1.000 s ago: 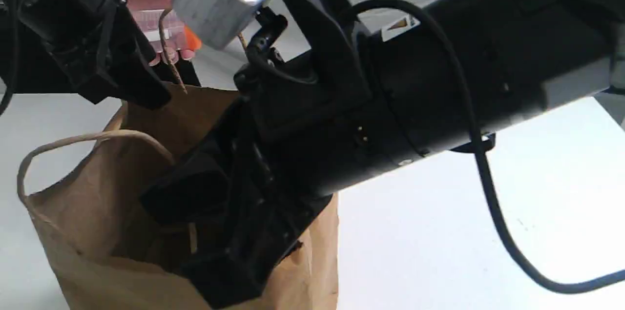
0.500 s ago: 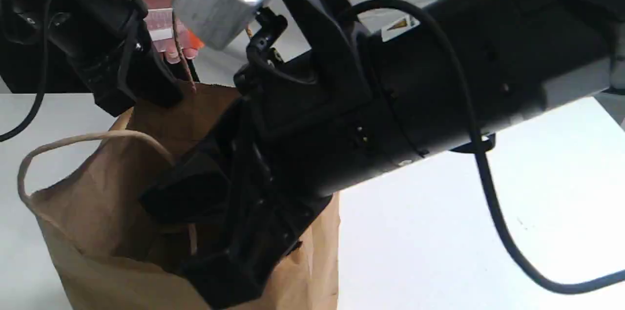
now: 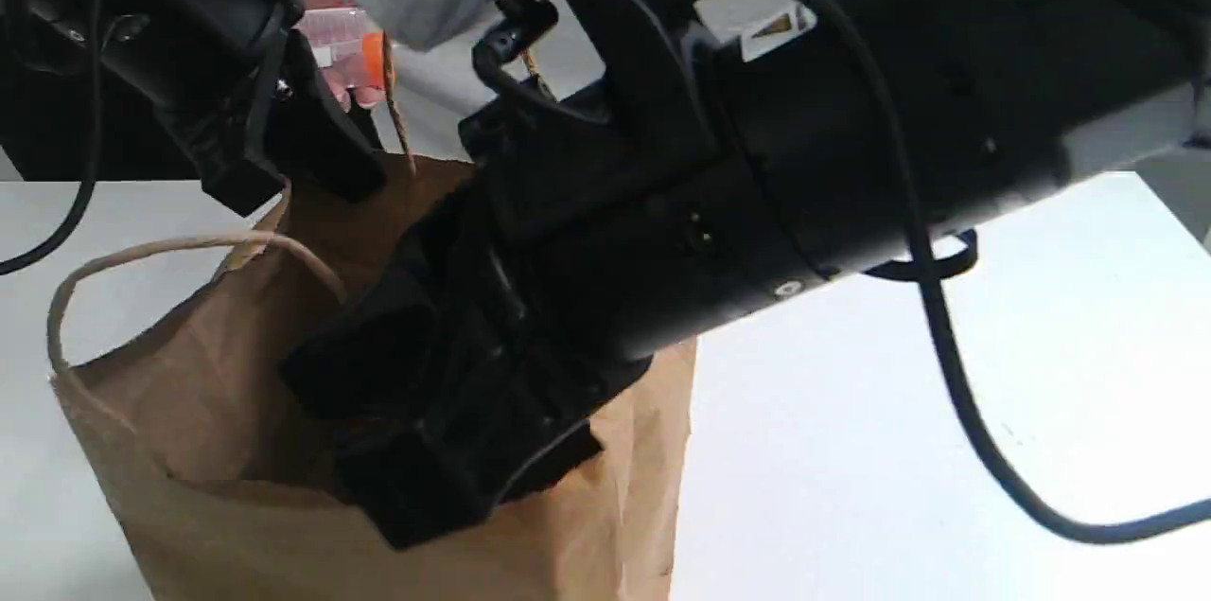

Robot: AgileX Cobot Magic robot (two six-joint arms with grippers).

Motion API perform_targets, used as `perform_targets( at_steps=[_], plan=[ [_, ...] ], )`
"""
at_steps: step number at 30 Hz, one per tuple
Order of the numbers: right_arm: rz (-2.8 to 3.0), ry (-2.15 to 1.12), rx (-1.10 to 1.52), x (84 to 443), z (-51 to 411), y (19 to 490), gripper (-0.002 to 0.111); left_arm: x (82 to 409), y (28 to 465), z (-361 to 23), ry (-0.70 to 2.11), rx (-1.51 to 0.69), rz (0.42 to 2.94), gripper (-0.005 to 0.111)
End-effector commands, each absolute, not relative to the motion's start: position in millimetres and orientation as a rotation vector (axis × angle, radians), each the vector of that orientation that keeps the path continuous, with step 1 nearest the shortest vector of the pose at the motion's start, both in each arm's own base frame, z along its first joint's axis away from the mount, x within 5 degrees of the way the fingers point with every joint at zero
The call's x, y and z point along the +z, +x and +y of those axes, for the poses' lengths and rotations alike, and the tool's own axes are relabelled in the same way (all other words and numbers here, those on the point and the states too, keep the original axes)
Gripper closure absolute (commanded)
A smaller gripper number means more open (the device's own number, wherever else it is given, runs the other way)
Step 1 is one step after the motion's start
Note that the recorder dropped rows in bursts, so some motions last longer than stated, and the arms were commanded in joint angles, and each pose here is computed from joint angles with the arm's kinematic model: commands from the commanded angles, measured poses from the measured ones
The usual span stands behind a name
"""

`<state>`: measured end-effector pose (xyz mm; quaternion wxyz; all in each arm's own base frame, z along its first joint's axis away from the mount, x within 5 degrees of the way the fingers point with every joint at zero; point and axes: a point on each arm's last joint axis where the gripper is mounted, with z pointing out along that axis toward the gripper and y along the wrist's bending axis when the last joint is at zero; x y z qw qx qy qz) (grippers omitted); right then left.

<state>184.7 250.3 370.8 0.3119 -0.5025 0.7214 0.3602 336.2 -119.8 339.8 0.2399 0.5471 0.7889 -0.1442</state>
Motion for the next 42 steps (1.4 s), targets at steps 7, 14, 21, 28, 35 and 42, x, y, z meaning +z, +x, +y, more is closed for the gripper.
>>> perform_targets(
  at_steps=[7,14,21,28,35,42],
  plan=[
    [1.922,-1.248,0.710,425,236,195,0.108,344,342,-121,1.378,-0.396,2.162,0.107],
    [1.887,-1.219,0.662,445,232,196,0.108,343,349,-121,1.231,-0.392,2.208,0.107],
    [1.890,-1.184,0.661,449,231,197,0.108,330,355,-121,1.174,-0.407,2.300,0.107],
    [1.895,-1.180,0.651,449,231,197,0.108,330,356,-121,1.154,-0.413,2.313,0.107],
    [1.895,-1.180,0.651,449,231,197,0.108,329,356,-121,1.152,-0.415,2.315,0.107],
    [1.895,-1.176,0.653,449,231,198,0.108,329,356,-121,1.152,-0.415,2.315,0.107]
  ],
)
